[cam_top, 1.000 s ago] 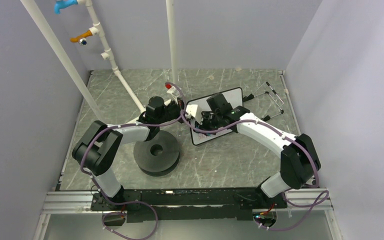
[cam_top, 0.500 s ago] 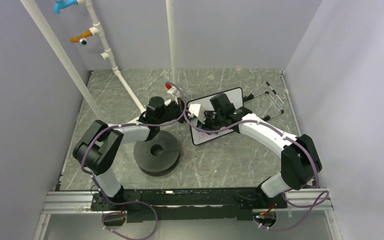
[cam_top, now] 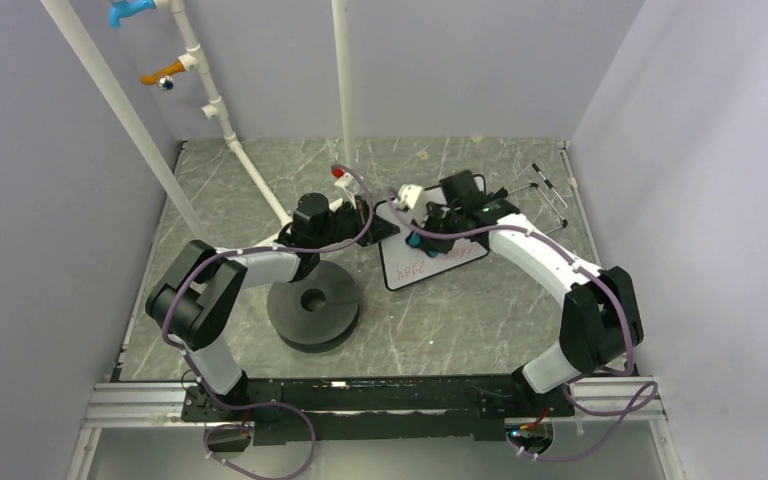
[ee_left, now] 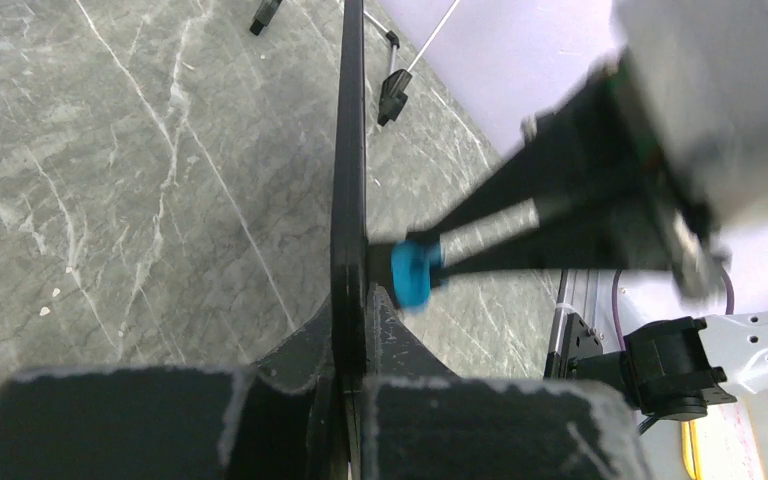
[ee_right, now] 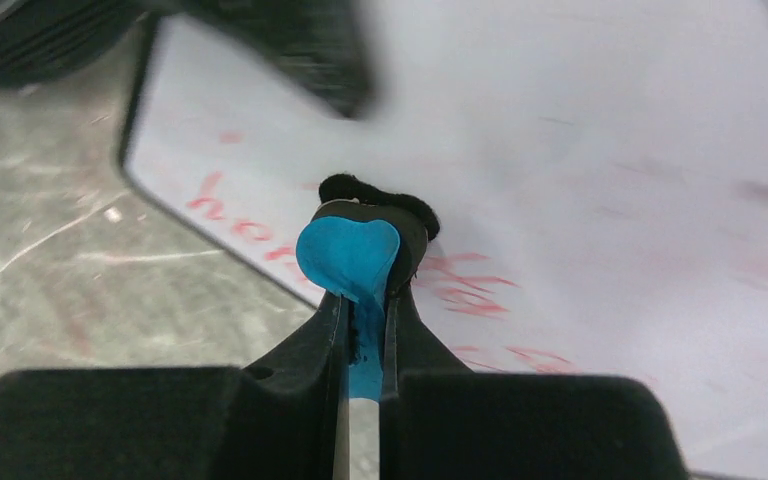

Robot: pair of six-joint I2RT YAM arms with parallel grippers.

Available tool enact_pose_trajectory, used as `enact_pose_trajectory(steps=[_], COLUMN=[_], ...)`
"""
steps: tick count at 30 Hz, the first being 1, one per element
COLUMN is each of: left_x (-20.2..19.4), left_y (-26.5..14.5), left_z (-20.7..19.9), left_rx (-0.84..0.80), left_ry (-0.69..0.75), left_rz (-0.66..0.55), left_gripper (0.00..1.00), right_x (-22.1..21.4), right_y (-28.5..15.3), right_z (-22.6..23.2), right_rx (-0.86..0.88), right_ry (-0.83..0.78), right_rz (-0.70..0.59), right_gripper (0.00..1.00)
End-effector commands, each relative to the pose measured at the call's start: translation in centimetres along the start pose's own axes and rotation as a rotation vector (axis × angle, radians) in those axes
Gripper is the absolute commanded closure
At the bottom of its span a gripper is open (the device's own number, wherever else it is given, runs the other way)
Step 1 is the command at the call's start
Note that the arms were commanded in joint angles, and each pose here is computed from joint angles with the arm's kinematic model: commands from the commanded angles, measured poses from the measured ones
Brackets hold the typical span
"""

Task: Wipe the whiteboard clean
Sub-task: Erase the whiteboard at the center of the board.

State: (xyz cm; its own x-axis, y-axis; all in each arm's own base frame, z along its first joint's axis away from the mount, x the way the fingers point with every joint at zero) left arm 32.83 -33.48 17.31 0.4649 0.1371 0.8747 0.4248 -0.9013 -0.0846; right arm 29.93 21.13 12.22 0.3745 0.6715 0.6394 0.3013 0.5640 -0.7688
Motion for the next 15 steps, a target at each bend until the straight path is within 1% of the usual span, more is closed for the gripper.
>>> enact_pose_trajectory(steps=[1, 4, 7, 11, 13, 15], left_x=[2.6, 2.7, 2.6, 2.7, 2.7, 2.6], left_y=[0.2, 0.2, 0.2, 0.2, 0.2, 0.2], left_z=[-5.4, -5.4, -5.4, -5.4, -5.4, -5.4], left_rx=[-0.205, -0.208, -0.209, -0.207, -0.208, -0.208], left_ry=[0.048, 0.048, 0.048, 0.049, 0.05, 0.051], left_rz=[-0.042, -0.046, -0.045, -0.045, -0.045, -0.045], left_gripper=[1.0, 1.0, 1.0, 1.0, 1.0, 1.0], right_x=[4.9, 3.8, 2.8, 1.7, 1.3, 1.5], right_y=[-2.6, -1.2, 0.5, 1.6, 1.8, 1.8], right_z=[-5.2, -3.4, 0.0, 4.0, 5.1, 4.9], right_rx=[-0.159, -0.087, -0.003, 0.107, 0.135, 0.126], right_ry=[0.051, 0.035, -0.049, -0.157, -0.176, -0.171], right_rz=[-0.186, -0.154, -0.104, -0.053, -0.043, -0.043], right_gripper=[1.0, 1.0, 1.0, 1.0, 1.0, 1.0])
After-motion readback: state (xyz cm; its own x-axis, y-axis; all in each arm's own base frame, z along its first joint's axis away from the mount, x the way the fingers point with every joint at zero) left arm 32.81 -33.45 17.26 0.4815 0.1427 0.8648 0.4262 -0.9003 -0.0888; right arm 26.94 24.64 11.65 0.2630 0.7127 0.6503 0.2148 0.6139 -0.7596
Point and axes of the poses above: each gripper's point midway between its finger pads, its own y axis out along the fingers, its own z axis along the line the jaws close on, x = y × z, the point moved 1 cm from there along -y, back along the fingers, and after that the axes turned 10 degrees about y, right-handed, at the moved point
